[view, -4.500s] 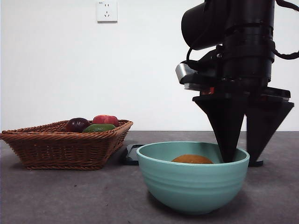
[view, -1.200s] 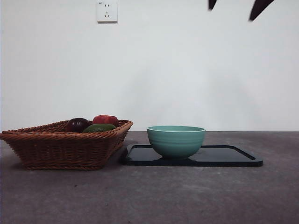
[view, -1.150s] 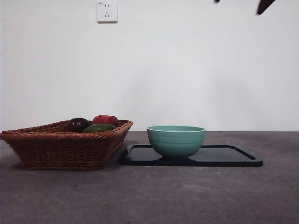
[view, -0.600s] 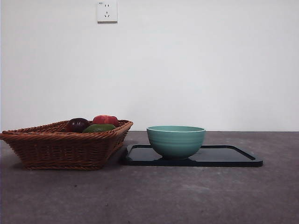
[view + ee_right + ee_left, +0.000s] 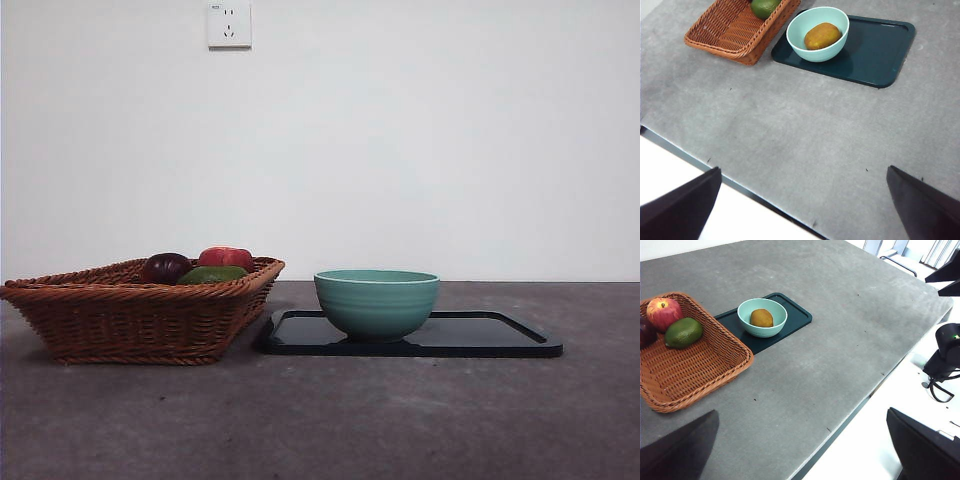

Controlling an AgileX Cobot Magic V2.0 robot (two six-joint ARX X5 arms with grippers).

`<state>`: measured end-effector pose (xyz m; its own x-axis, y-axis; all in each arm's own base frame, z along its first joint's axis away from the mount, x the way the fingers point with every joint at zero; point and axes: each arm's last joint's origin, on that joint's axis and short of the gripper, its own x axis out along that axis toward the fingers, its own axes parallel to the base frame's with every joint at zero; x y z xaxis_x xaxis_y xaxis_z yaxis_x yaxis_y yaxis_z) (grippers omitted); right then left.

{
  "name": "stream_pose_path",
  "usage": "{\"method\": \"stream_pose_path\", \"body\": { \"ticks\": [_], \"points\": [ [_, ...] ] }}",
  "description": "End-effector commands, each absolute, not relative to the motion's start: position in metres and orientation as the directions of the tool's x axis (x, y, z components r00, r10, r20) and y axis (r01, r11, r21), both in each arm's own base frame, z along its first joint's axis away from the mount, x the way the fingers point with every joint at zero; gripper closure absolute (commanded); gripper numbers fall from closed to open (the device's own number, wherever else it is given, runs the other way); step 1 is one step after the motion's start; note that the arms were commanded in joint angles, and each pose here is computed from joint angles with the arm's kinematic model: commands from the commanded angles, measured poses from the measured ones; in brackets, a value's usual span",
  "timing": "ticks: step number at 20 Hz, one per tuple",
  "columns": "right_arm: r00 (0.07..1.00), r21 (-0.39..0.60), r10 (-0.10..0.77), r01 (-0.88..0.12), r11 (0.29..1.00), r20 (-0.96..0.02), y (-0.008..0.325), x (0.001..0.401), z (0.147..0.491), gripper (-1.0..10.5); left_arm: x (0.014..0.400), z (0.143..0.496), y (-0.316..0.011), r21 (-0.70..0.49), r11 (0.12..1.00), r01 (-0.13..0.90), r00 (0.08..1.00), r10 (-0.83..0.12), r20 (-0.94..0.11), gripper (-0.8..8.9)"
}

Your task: Pick up the wifruite, put it on the bowl, pick up the plate, put it on desk

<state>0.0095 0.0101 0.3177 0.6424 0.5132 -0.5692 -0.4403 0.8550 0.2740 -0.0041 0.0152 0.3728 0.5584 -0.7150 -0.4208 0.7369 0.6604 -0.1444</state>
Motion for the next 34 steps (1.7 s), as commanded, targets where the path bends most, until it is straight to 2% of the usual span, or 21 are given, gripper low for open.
{"method": "stream_pose_path", "body": {
  "ticks": [1,5,8,12,20,27,32,34],
  "points": [
    [0.65,0.287,0.526,-0.445,0.849,-0.548,0.01,0.009,0.318,4.0,-0.005,0.377,0.018,-0.142,0.65,0.747,0.56,-0.729,-0.394,2.51],
    [0.656,0.289,0.534,-0.452,0.844,-0.533,0.011,0.01,0.319,4.0,-0.005,0.378,0.018,-0.154,0.652,0.742,0.56,-0.73,-0.392,2.51],
    [0.655,0.311,0.572,-0.481,0.82,-0.494,0.013,0.012,0.323,4.0,-0.004,0.378,0.016,-0.168,0.657,0.735,0.559,-0.727,-0.398,2.51],
    [0.654,0.315,0.578,-0.487,0.815,-0.488,0.013,0.012,0.323,4.0,0.005,0.38,-0.002,-0.186,0.675,0.714,0.546,-0.704,-0.455,2.51],
    [0.655,0.319,0.577,-0.482,0.816,-0.487,0.013,0.012,0.323,4.0,0.054,0.389,-0.089,-0.211,0.704,0.678,0.525,-0.665,-0.532,2.51],
    [0.661,0.318,0.581,-0.487,0.814,-0.474,0.013,0.012,0.325,4.0,0.099,0.363,-0.167,-0.242,0.762,0.601,0.486,-0.588,-0.646,2.51],
    [0.667,0.317,0.584,-0.491,0.812,-0.463,0.014,0.013,0.326,4.0,0.139,0.338,-0.203,-0.283,0.788,0.547,0.358,-0.525,-0.772,2.51],
    [0.672,0.316,0.586,-0.494,0.81,-0.453,0.014,0.013,0.327,4.0,0.158,0.334,-0.214,-0.255,0.811,0.527,0.339,-0.475,-0.812,2.51]
  ]
}}
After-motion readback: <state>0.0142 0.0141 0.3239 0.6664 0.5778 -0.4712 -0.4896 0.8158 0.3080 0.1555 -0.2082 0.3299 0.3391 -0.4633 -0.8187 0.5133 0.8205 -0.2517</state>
